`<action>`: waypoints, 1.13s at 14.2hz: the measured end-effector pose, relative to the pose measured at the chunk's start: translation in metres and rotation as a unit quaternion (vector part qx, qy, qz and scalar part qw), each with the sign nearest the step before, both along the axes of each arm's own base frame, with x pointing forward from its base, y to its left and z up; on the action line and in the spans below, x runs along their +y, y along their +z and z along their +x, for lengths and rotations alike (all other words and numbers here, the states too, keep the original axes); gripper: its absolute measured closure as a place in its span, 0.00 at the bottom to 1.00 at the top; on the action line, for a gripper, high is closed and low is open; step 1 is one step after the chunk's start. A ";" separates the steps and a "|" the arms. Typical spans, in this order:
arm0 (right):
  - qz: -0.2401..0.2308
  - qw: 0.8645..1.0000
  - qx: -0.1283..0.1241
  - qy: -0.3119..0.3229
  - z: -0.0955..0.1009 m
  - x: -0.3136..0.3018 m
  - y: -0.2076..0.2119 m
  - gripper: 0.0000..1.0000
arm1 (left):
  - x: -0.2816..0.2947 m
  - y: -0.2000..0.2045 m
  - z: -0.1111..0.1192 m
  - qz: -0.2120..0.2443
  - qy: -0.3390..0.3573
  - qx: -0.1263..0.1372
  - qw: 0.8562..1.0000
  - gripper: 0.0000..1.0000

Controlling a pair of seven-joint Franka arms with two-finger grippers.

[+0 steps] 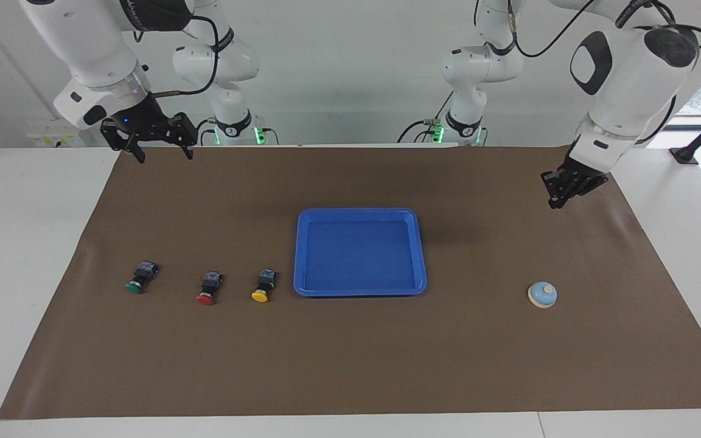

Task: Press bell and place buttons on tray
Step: 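Move the left gripper toward the silver bell, then press down on the bell top with the left gripper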

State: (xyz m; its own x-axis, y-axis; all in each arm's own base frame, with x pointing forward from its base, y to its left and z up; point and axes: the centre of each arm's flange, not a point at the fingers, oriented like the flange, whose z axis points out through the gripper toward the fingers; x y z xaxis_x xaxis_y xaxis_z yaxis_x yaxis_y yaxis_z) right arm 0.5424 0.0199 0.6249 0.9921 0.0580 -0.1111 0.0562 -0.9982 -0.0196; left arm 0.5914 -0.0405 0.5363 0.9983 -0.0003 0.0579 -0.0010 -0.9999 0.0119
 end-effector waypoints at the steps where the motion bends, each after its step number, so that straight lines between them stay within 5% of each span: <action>1: 0.000 1.000 0.000 0.000 0.000 0.000 0.000 0.00 | 0.001 -0.016 0.011 -0.001 0.001 -0.003 1.000 0.99; 6: 0.000 1.000 0.000 0.000 0.000 0.000 0.000 0.00 | 0.009 -0.085 0.049 0.001 0.005 -0.013 1.000 0.99; 16: 0.000 1.000 0.000 0.000 0.000 0.000 0.000 0.00 | 0.035 -0.162 0.075 -0.002 0.027 -0.011 1.000 0.99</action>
State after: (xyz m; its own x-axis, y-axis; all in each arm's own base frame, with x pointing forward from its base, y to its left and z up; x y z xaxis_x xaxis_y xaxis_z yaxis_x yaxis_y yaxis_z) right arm 0.5424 0.0199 0.6249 0.9921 0.0580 -0.1111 0.0562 -0.9982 -0.0196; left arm 0.6661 -0.0056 0.3738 0.9954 0.0540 0.0790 0.0528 -0.9985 0.0173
